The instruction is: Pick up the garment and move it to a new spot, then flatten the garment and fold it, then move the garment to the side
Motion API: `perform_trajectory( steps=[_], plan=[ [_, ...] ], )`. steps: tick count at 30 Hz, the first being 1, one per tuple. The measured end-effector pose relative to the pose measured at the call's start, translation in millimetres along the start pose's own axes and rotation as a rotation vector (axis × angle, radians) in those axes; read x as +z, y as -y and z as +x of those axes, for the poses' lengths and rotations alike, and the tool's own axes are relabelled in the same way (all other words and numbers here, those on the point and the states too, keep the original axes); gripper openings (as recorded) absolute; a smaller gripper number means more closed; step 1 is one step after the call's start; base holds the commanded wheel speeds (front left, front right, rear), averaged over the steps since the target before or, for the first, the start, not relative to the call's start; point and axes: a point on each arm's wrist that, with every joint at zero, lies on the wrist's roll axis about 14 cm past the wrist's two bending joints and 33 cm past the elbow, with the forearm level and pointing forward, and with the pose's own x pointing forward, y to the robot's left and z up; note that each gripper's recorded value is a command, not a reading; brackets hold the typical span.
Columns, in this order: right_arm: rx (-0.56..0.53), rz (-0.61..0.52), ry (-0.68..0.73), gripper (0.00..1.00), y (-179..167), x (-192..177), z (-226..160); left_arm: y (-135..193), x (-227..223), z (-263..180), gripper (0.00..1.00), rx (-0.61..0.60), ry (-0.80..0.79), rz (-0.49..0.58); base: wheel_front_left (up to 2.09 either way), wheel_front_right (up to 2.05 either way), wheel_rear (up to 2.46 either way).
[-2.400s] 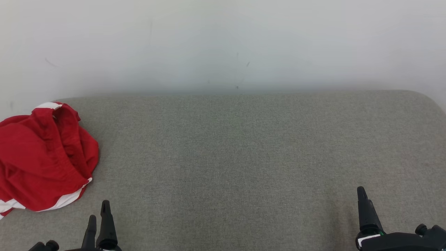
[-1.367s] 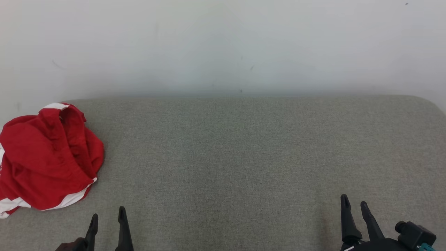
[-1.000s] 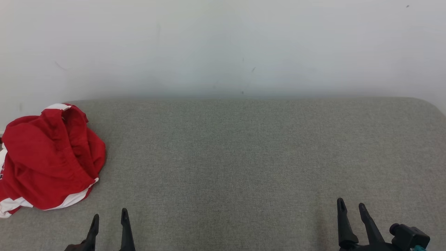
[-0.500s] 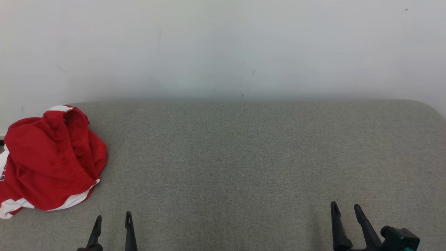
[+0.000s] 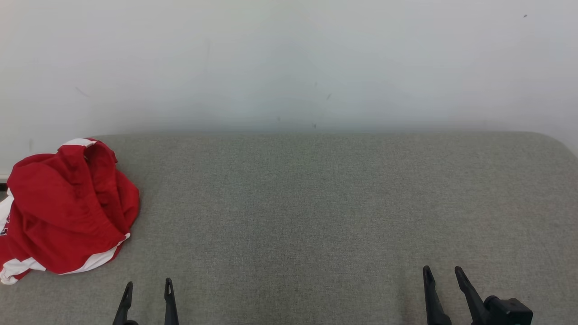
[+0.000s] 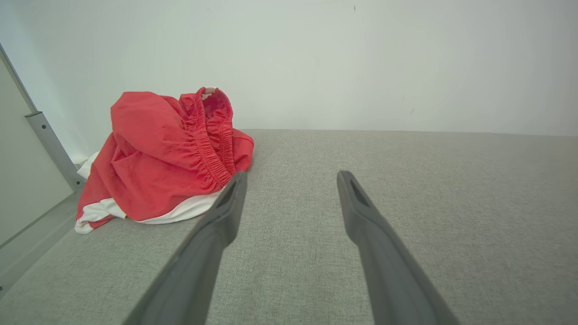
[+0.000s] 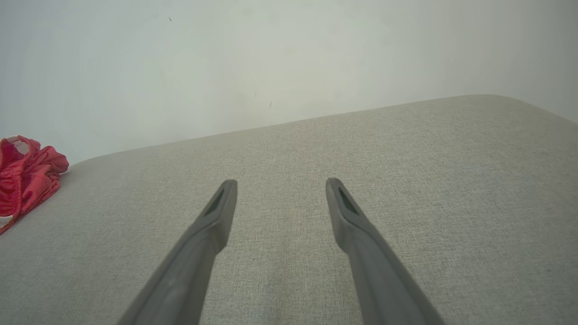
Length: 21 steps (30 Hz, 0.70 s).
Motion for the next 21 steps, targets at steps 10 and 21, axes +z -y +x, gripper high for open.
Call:
perform_trajectory(
  steps=[10,21],
  plan=[
    [0.02,-0.064,0.002,1.0,-3.2,-1.1,-1.4,3.1,2.7,-1.8,1.0,-0.009,0.021,0.033,0.0,0.0,0.0],
    [0.016,-0.073,-0.003,1.0,-1.5,-2.7,-1.2,1.6,-2.8,-2.7,1.0,-0.005,0.002,-0.041,0.0,0.0,0.0]
  ],
)
